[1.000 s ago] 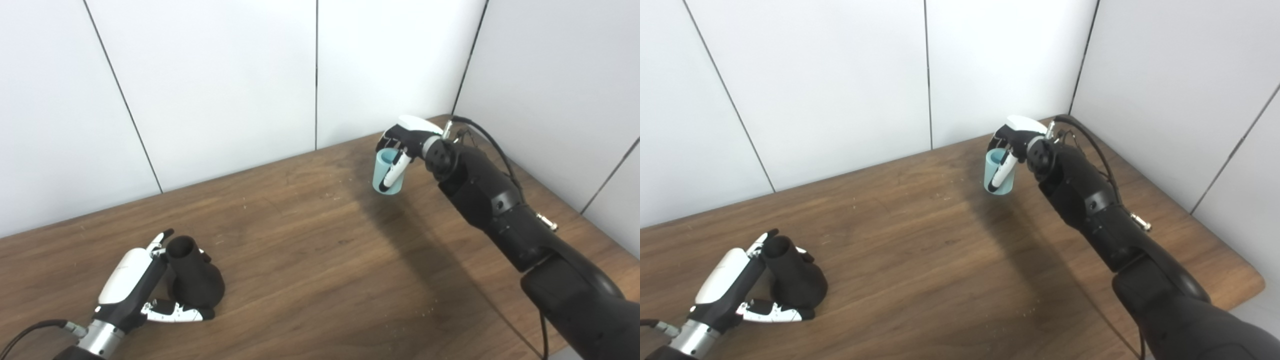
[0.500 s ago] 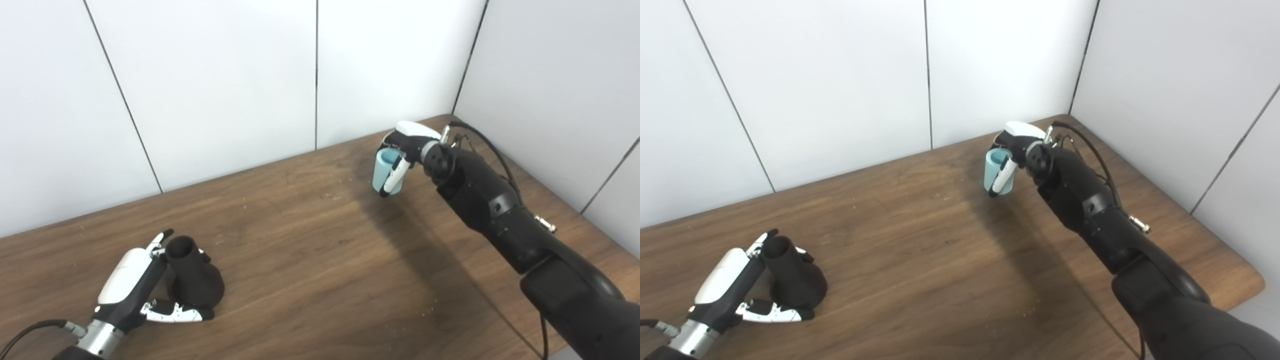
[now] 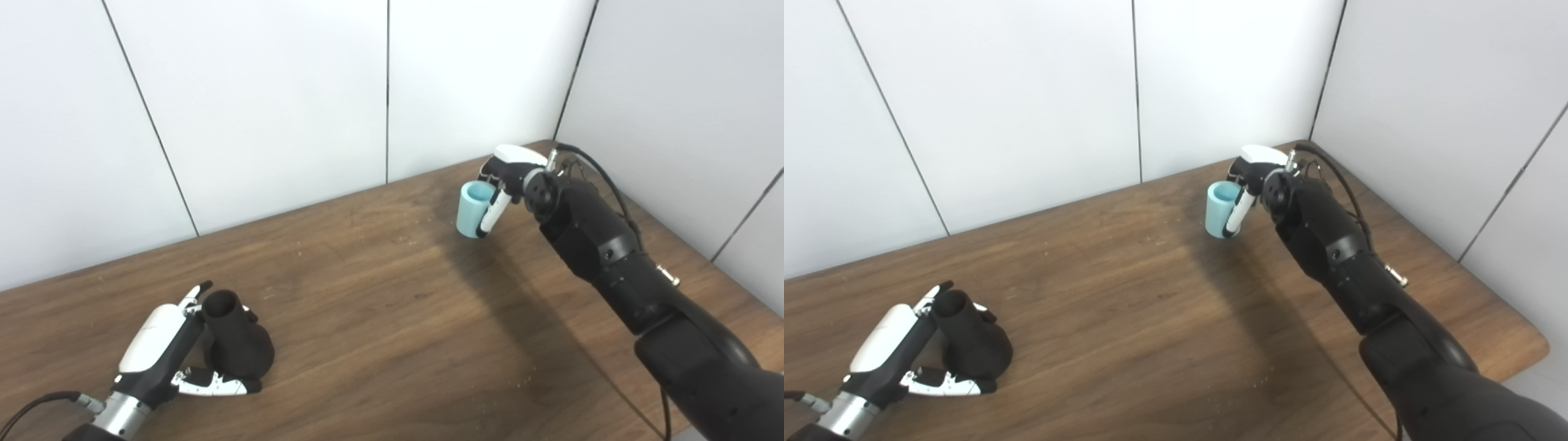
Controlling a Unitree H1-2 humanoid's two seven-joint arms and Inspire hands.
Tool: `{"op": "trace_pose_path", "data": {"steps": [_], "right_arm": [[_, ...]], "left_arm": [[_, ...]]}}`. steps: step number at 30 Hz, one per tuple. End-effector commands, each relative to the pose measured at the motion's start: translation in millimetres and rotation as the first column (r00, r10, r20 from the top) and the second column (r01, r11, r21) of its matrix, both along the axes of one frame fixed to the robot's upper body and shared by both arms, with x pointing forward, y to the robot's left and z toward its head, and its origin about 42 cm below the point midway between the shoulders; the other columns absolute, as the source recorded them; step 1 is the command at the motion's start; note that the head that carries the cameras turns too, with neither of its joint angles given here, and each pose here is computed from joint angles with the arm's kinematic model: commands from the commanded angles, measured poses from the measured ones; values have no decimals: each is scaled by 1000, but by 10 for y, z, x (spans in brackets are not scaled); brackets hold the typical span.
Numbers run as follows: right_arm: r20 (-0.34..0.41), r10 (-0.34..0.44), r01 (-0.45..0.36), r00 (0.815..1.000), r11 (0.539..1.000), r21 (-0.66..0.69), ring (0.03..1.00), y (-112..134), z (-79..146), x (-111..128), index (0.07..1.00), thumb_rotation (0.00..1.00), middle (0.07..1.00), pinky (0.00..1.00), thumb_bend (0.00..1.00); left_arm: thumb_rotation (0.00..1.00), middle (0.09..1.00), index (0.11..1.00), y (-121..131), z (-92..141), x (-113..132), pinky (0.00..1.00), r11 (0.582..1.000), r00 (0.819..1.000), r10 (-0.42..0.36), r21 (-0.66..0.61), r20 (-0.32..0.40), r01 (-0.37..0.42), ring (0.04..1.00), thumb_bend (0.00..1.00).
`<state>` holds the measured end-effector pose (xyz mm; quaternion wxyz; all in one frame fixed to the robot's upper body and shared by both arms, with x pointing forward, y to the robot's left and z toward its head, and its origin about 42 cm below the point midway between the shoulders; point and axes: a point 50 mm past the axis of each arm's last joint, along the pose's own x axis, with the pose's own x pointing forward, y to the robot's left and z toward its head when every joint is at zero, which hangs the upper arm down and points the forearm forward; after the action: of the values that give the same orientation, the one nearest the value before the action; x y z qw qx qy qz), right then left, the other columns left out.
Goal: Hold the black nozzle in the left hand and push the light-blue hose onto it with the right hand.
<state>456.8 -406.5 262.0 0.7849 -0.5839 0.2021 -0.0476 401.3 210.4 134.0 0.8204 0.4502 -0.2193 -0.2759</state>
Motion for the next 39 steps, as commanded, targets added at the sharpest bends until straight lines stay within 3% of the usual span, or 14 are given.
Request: {"op": "trace_pose_path", "data": {"steps": [1, 16, 21, 27, 32, 39], "right_arm": [[80, -26, 27, 996, 999, -21, 408, -55, 230, 29, 501, 0, 499, 325, 509], [181, -11, 15, 983, 1000, -22, 437, 13, 274, 43, 491, 0, 488, 334, 502], [255, 33, -37, 966, 999, 9, 438, 212, 421, 56, 481, 0, 492, 345, 502], [389, 122, -168, 913, 982, 85, 448, 594, 713, 77, 481, 0, 490, 347, 502], [427, 210, -277, 880, 955, 102, 453, 847, 847, 72, 478, 0, 495, 340, 501], [449, 396, -478, 801, 874, 83, 458, 1360, 1248, -74, 465, 0, 477, 365, 503]], "left_arm": [[0, 477, 486, 324, -480, -258, 991, 976, 984, 39, 216, -174, -1, 574, 527], [0, 476, 487, 274, -502, -273, 987, 978, 983, 33, 207, -181, 5, 571, 527], [0, 479, 486, 244, -485, -266, 988, 979, 983, 28, 205, -179, 10, 574, 527], [0, 475, 487, 159, -448, -254, 988, 977, 984, 21, 210, -177, 17, 573, 527], [0, 476, 487, 86, -440, -252, 988, 976, 984, 18, 218, -178, 22, 571, 527], [0, 490, 478, -83, -377, -218, 992, 970, 984, 12, 242, -176, 32, 577, 526]]}}
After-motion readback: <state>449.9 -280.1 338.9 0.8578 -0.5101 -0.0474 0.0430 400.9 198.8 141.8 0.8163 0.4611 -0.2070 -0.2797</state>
